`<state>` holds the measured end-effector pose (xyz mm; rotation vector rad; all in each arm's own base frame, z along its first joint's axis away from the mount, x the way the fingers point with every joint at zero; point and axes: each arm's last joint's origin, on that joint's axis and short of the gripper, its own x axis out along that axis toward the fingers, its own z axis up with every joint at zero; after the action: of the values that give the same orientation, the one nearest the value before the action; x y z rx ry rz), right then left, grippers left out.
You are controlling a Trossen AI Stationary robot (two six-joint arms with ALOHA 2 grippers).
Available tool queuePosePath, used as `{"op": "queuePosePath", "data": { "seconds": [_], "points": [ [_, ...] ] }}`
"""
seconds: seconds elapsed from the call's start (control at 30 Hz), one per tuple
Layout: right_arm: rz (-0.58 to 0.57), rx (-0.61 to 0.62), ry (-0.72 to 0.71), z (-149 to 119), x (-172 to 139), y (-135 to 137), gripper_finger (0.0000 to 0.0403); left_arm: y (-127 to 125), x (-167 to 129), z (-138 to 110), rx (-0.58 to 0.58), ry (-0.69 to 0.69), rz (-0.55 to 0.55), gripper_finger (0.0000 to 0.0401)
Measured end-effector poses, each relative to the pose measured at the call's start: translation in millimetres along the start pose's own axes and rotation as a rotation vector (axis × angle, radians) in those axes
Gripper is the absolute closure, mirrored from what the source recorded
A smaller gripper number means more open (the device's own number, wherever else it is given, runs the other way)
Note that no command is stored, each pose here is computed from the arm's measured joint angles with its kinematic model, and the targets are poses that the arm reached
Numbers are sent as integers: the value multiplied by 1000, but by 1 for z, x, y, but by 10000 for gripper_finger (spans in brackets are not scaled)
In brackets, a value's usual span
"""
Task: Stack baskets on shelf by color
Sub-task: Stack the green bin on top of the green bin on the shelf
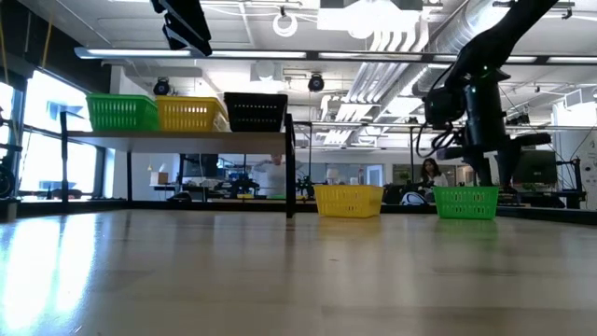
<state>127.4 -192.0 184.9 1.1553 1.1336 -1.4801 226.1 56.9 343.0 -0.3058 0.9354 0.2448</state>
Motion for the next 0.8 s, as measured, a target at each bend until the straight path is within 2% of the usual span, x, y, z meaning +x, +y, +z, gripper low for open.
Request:
{"op": "queuePosePath", "data": {
  "seconds": [0.23,0.43,0.6,0.8],
  "points": [
    [26,7,-22,-1,8,1,313,0,0,0,8,0,2,266],
    [26,7,-45,0,9,2,391,0,0,0,9,-2,7,266],
    [31,-27,-61,-4,4,9,397,0,0,2,33,-18,7,266],
    [19,-78,-111,-18,-15,29,400,0,0,3,44,-31,9,266]
  ]
}}
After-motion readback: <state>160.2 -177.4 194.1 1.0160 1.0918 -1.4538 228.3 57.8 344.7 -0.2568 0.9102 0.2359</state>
